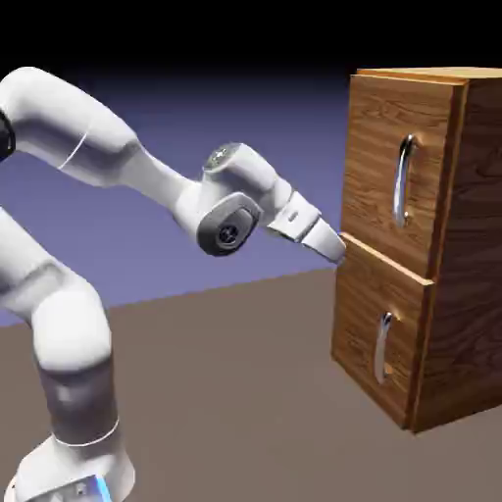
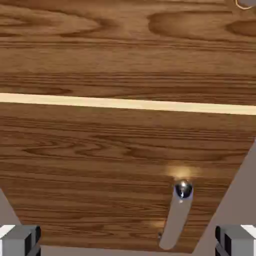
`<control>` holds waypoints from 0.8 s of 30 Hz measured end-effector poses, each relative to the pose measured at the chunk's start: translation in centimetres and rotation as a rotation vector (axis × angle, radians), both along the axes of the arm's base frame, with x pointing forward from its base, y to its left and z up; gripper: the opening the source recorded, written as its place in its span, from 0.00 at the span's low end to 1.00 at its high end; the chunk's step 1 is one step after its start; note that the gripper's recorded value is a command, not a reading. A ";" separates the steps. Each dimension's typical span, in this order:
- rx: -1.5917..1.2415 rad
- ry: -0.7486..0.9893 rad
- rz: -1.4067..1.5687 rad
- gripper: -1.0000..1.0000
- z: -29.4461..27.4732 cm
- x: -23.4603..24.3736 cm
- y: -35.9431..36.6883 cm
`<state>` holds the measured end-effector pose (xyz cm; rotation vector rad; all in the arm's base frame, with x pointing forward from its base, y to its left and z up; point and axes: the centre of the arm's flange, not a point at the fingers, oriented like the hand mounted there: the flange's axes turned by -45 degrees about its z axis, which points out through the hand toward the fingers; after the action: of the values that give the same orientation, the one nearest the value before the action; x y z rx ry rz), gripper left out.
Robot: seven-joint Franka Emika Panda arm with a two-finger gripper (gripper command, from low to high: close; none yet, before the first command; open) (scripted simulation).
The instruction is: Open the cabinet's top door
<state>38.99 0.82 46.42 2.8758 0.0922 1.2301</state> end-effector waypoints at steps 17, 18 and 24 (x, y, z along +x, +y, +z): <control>-0.031 -0.174 0.051 0.50 6.7 -0.6 3.0; -0.032 -0.185 0.051 0.50 7.0 -0.7 3.0; -0.037 -0.256 0.051 0.50 8.4 -1.1 2.9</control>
<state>37.86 3.74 54.80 2.6728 0.1841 1.5747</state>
